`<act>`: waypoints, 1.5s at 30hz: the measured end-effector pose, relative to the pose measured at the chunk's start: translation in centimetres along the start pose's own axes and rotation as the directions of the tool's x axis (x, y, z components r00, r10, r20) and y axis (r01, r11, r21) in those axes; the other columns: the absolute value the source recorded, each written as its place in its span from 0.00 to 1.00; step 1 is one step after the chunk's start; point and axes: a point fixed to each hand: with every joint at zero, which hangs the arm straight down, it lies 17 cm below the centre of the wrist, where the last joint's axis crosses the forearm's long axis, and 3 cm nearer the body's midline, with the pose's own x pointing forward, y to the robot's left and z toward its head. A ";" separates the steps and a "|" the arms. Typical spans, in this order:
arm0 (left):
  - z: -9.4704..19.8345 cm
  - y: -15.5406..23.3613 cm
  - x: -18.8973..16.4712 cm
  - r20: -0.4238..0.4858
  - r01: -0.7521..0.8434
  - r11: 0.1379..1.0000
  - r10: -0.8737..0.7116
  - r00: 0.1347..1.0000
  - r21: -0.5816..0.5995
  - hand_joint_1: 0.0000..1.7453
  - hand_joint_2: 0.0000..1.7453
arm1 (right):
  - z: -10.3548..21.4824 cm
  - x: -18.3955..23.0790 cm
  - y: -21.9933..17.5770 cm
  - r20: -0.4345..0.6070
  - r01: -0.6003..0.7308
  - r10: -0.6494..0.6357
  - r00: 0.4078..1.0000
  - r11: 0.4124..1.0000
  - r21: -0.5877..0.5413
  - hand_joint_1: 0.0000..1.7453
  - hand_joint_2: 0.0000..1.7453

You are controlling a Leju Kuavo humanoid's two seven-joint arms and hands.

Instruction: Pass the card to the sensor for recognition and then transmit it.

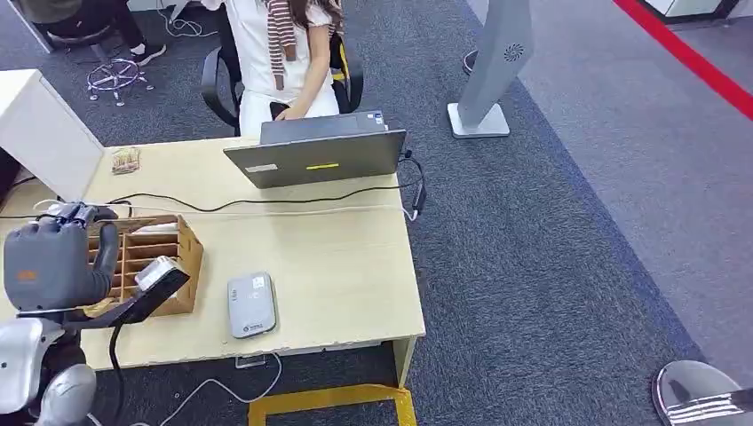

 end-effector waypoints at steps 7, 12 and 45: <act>-6.6 5.0 -1.8 -0.036 0.172 0.971 -0.168 0.985 0.167 1.00 1.00 | 0.0 0.8 0.4 0.028 -0.080 0.080 0.996 0.997 0.017 0.00 1.00; -11.6 4.6 -5.1 -0.090 0.288 0.945 -0.277 0.957 0.153 1.00 1.00 | 0.0 1.9 0.8 0.039 -0.111 0.110 0.993 0.994 0.024 0.00 1.00; -17.5 -2.1 -5.0 -0.121 0.315 0.943 -0.327 0.937 -0.107 0.00 1.00 | 0.4 3.2 2.5 0.044 -0.163 0.161 0.986 0.986 0.040 0.00 1.00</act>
